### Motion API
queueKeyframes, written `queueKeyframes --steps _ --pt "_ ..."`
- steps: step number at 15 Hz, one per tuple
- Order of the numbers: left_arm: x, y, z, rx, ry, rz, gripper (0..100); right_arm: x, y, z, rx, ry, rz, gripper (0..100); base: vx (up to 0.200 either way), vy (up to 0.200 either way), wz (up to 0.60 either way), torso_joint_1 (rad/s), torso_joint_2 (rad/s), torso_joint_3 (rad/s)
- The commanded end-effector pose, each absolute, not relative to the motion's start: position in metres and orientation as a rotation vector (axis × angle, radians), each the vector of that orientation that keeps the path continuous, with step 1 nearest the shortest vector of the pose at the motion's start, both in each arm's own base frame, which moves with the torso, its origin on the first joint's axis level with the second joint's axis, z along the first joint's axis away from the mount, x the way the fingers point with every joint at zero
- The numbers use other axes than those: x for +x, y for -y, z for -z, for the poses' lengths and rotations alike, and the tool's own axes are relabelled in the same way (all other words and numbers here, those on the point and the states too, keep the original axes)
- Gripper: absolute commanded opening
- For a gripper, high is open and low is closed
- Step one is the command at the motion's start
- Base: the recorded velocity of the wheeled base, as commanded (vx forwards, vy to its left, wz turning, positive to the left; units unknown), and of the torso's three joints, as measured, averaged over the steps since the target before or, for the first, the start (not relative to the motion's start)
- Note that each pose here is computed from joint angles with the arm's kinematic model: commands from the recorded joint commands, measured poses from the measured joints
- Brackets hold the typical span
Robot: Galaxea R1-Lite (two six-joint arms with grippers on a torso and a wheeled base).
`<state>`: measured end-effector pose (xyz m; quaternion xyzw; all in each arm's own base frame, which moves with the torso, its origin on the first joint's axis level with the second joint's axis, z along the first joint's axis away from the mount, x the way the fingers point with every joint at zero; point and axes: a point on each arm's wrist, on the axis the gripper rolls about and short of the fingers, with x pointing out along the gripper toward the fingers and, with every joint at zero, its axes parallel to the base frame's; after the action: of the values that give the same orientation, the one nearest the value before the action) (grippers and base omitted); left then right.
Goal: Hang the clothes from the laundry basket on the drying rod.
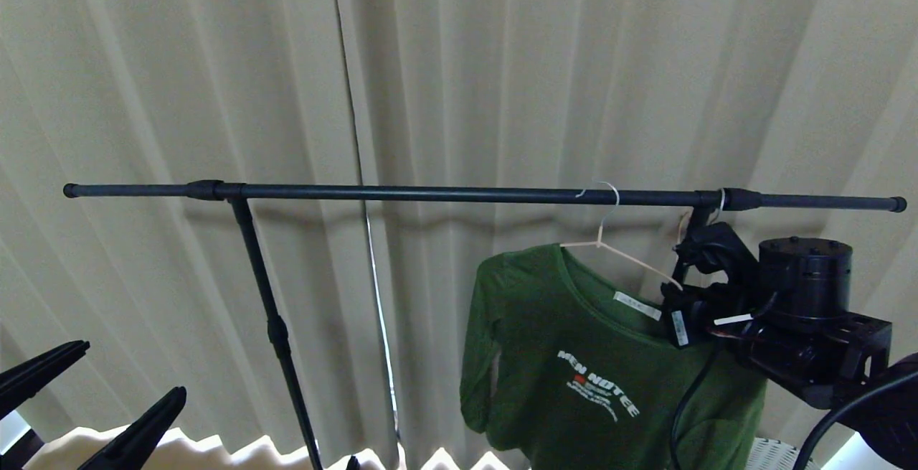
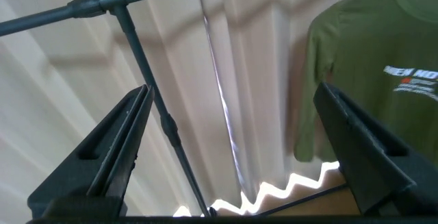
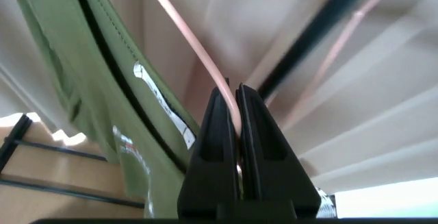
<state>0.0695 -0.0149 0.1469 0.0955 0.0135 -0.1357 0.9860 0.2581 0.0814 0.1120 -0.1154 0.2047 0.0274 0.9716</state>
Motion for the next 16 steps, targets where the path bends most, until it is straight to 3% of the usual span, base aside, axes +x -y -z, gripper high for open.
queueKeyframes --steps 1,8,16 --pt "0.07 0.015 -0.147 0.192 -0.031 0.273 100 0.26 -0.084 -0.109 -0.238 -0.422 -0.064 0 0.0 0.0 0.0 0.0 0.0 0.0" --pt "0.07 0.015 -0.145 0.192 -0.034 0.273 100 0.276 -0.089 -0.125 -0.16 -0.351 -0.021 0 0.0 0.0 0.0 0.0 0.0 0.0" --pt "0.069 0.015 -0.145 0.192 -0.034 0.273 100 0.281 -0.105 -0.113 -0.186 -0.381 -0.032 0 0.0 0.0 0.0 0.0 0.0 0.0"
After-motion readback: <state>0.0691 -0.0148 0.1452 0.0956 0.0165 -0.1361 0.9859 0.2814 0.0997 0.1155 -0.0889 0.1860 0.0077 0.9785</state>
